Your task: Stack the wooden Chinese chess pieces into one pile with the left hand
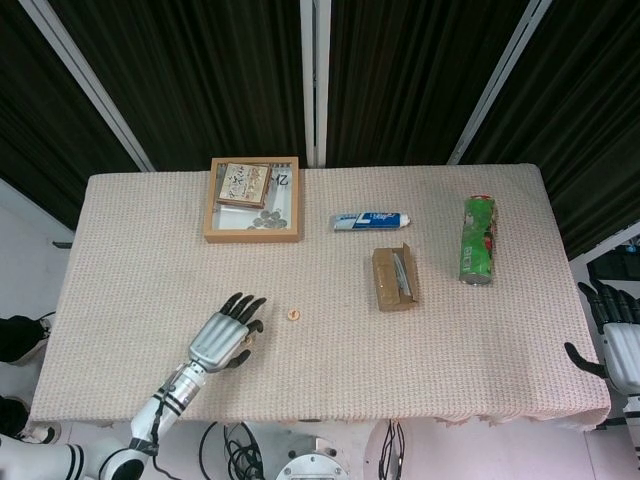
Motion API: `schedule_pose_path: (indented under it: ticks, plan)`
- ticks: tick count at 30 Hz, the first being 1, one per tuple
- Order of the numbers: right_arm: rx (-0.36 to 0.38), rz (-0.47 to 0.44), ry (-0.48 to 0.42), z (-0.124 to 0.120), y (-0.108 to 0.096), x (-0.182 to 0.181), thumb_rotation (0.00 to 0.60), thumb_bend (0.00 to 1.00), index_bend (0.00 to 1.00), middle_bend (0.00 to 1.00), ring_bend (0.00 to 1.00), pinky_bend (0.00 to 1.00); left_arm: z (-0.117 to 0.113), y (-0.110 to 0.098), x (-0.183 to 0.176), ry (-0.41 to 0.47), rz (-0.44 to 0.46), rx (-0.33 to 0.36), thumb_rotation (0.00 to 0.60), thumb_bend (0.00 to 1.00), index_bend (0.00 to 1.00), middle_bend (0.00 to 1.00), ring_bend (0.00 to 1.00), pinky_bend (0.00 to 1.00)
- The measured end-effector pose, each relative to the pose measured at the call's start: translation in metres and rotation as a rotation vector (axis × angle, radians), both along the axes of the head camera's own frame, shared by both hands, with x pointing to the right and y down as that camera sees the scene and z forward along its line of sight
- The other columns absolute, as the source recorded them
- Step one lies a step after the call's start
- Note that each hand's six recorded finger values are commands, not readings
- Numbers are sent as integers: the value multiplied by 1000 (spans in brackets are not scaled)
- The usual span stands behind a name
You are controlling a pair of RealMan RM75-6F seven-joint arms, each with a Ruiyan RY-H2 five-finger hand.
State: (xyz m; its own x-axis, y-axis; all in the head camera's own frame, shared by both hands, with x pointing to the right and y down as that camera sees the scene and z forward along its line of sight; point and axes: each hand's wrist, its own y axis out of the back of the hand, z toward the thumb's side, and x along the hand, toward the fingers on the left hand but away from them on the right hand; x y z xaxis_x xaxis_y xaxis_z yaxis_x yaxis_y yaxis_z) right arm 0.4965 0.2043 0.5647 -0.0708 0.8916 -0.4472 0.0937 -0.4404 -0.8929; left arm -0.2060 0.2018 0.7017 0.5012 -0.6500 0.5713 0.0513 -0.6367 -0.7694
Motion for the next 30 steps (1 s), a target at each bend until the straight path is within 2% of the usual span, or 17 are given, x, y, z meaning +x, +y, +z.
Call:
schedule_pose_path:
  ticks: [4, 20, 30]
  plan:
    - [1, 1, 3, -1, 0, 1, 600, 225, 0, 0, 0, 0, 8, 3, -5, -10, 1, -15, 600, 307, 374, 14, 0, 0]
    - [-2, -6, 8, -1, 0, -3, 600, 225, 0, 0, 0, 0, 13, 0, -18, -35, 3, -18, 600, 308, 377, 14, 0, 0]
    - [-10, -8, 7, 1, 0, -5, 600, 224, 0, 0, 0, 0, 15, -5, -19, -28, -3, -7, 600, 306, 427, 14, 0, 0]
